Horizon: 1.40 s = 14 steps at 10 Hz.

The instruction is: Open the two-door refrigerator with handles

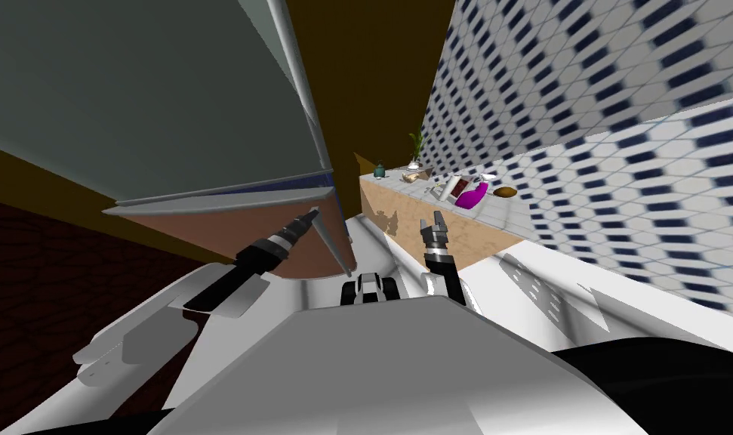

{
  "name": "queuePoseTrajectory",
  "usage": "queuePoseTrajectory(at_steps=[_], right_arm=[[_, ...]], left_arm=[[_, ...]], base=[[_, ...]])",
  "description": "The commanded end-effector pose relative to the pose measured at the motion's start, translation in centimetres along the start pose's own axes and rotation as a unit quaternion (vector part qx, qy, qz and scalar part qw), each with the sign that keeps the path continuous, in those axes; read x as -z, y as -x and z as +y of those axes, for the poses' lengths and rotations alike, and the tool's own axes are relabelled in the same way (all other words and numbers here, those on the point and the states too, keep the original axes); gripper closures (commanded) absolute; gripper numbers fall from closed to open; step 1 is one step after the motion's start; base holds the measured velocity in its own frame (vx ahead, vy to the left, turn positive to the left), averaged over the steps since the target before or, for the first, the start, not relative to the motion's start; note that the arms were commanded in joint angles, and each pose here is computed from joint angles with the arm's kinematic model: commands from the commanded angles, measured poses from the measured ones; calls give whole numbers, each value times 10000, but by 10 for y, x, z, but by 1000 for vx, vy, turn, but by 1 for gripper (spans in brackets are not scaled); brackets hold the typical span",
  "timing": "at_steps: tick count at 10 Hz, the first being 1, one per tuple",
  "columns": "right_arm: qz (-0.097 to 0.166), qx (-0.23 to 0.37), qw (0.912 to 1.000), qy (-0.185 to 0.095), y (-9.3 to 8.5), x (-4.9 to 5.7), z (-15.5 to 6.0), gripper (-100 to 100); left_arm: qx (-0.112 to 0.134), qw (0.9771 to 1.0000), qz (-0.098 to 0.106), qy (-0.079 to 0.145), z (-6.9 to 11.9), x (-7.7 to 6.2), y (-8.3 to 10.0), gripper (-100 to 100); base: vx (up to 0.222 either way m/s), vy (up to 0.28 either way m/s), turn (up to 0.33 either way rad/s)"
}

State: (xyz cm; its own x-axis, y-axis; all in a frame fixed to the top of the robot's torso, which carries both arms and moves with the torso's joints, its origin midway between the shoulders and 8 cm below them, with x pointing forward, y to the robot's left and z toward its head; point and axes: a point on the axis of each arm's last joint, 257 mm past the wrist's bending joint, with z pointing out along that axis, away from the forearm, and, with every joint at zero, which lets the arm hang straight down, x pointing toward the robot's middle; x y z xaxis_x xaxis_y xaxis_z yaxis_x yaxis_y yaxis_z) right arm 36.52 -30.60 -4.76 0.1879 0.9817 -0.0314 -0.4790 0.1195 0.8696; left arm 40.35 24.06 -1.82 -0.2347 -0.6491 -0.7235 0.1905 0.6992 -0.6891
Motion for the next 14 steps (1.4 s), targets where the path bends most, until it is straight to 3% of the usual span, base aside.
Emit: queuePoseTrajectory(at_steps=[1,3,6,8,10,13,14], right_arm=[[0,1,10000,0,0,0,0,0],[0,1,10000,0,0,0,0,0],[0,1,10000,0,0,0,0,0],[0,1,10000,-1,0,0,0,0],[0,1,10000,-1,0,0,0,0],[0,2,10000,-1,0,0,0,0],[0,2,10000,-2,0,0,0,0]], left_arm=[[9,9996,212,-172,-9,1,-12,100],[10,9992,312,-263,-15,2,-18,100],[25,9967,612,-527,-30,6,-35,100],[-33,9970,547,-545,-32,6,-30,100],[-29,9947,744,-713,-39,7,-41,100],[-30,9933,834,-798,-44,7,-45,100],[-30,9918,924,-882,-48,8,-50,100]], base=[[-276,202,-126],[-263,146,-114],[-271,162,-102],[-197,91,-38],[-151,143,-121],[-175,168,-82],[-170,143,-88]])
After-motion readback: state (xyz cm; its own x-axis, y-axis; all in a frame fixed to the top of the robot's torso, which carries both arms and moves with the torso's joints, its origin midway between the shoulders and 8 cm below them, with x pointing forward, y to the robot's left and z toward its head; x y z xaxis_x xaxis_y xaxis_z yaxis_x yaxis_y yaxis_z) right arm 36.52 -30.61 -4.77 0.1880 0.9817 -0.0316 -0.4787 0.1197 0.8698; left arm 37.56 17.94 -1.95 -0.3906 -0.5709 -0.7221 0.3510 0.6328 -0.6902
